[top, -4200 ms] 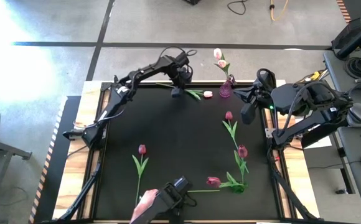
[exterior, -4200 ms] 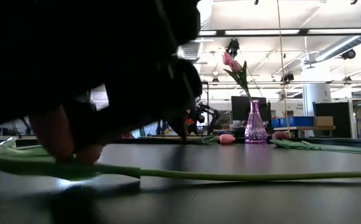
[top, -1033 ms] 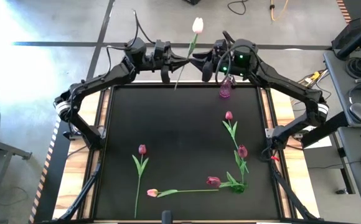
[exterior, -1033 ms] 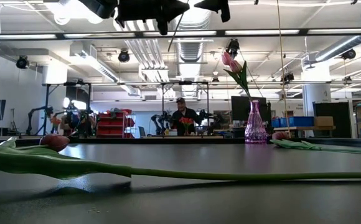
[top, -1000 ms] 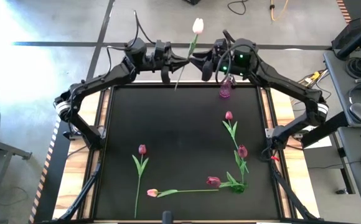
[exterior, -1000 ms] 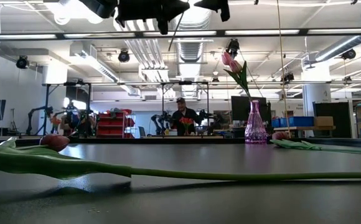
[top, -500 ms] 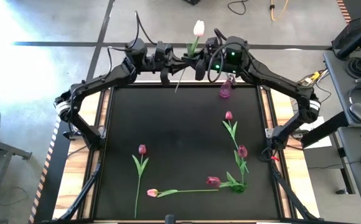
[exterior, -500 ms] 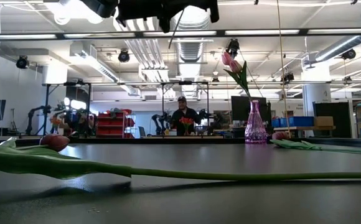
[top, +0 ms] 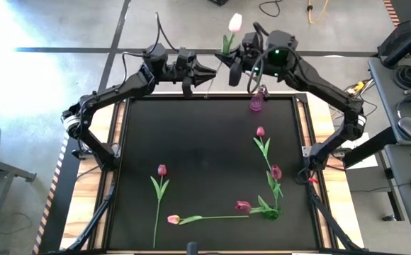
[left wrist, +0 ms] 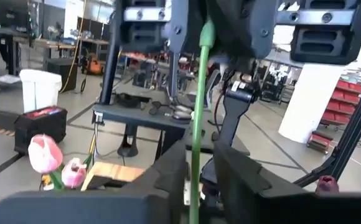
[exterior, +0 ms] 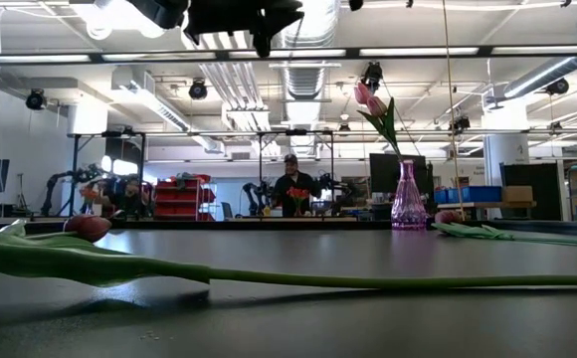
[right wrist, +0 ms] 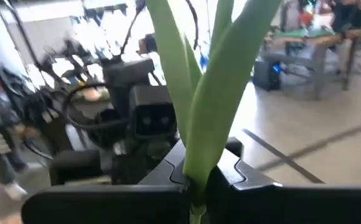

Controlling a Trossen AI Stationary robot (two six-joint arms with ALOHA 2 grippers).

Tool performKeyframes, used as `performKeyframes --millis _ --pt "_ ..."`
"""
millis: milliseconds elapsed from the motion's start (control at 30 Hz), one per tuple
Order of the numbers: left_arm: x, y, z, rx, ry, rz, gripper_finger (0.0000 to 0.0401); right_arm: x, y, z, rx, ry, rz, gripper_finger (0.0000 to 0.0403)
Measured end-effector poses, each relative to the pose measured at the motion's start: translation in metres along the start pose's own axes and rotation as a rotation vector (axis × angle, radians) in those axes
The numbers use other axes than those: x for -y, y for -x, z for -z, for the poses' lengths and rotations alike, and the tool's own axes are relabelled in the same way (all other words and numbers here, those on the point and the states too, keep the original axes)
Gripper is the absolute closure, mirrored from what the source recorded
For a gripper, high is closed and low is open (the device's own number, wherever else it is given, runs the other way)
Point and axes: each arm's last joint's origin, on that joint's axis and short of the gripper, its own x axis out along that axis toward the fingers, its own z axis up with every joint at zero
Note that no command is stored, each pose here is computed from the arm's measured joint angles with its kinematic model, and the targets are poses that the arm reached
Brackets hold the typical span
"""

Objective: Sort flowers into vase by color
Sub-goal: Put the top pink tulip into the transparent pink vase

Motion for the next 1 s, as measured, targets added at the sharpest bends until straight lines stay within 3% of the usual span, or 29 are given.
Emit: performKeyframes --millis 267,367,467,733,1000 --pt "-0.002 0.001 0.005 -0.044 -0.005 -0.017 0.0249 0.003 0.046 -0.042 -0.086 0.222 0.109 0.039" --pt "-0.003 0.001 0.005 -0.037 -0.011 -0.059 0.0231 0.018 0.07 -0.053 -0.121 0.306 0.195 0.039" --pt "-0.005 0.002 0.003 -0.031 -0.029 -0.076 0.0224 0.041 0.091 -0.056 -0.164 0.311 0.295 0.039" --pt "-0.01 0.006 0.0 -0.012 -0.029 -0.165 0.0223 0.079 0.13 -0.042 -0.252 0.28 0.457 0.039" --pt "-0.009 0.006 0.001 -0.022 -0.016 -0.165 0.0223 0.099 0.125 0.01 -0.325 0.21 0.491 0.0391"
